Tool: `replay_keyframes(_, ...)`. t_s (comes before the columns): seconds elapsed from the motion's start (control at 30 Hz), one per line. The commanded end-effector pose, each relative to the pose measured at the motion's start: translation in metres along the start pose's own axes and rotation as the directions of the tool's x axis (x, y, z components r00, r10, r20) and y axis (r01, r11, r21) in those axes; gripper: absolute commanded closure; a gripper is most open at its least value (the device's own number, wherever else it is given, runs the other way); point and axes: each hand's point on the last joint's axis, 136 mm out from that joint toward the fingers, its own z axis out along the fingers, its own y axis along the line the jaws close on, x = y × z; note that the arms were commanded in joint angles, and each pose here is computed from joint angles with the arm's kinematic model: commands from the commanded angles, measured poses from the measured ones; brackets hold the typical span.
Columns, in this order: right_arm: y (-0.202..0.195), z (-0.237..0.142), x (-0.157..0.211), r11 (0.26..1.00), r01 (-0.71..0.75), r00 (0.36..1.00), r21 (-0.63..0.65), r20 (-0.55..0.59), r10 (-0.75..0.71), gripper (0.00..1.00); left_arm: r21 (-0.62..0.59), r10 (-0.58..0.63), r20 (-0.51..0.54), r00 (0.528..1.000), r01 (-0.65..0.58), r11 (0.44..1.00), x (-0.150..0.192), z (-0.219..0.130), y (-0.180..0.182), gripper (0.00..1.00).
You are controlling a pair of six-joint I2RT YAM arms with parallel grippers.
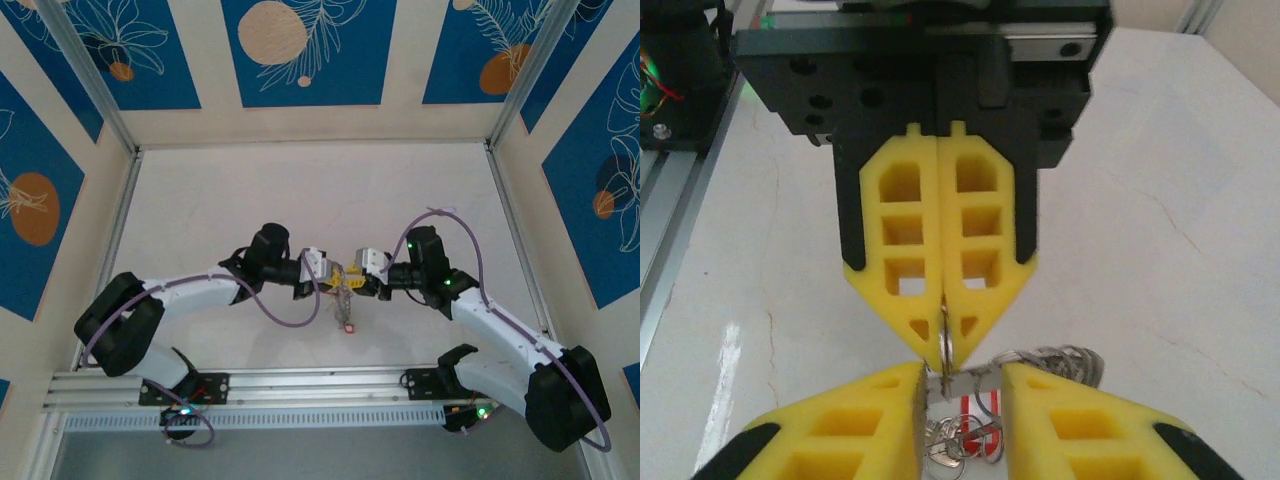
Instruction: Put the keys on the keyring
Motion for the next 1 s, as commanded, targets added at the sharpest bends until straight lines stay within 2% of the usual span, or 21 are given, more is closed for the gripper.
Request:
replay_keyframes(0.0, 0.009, -0.004, -0.014, 0.999, 0.0, 0.995, -0.052, 0.103, 0.006, 0.73, 0.012, 0.026, 0.097, 0.995, -0.027, 1.0, -0.022, -0.008, -0.001, 1.0)
replay_keyframes(0.1, 0.008, -0.004, -0.013, 0.998, -0.003, 0.995, -0.061, 0.102, 0.009, 0.76, 0.014, 0.025, 0.109, 0.994, -0.027, 1.0, -0.024, -0.008, -0.001, 1.0)
replay_keyframes(0.53, 0.008, 0.003, -0.003, 0.996, -0.04, 0.996, -0.079, 0.075, 0.046, 0.73, 0.024, 0.033, 0.164, 0.986, -0.038, 0.999, -0.035, -0.009, -0.001, 1.0)
replay_keyframes(0.77, 0.01, 0.005, -0.006, 0.995, -0.031, 0.994, -0.094, 0.1, 0.04, 0.86, 0.025, 0.022, 0.169, 0.985, -0.027, 0.999, -0.034, -0.006, 0.001, 1.0)
replay_keyframes(0.87, 0.01, 0.005, -0.007, 0.996, -0.022, 0.994, -0.086, 0.106, 0.031, 0.95, 0.017, 0.01, 0.158, 0.987, -0.013, 1.0, -0.031, -0.005, 0.003, 1.0)
replay_keyframes(0.97, 0.009, 0.005, -0.006, 0.998, -0.015, 0.996, -0.064, 0.091, 0.02, 1.0, -0.006, 0.003, 0.134, 0.991, -0.002, 1.0, -0.027, -0.005, 0.007, 0.85)
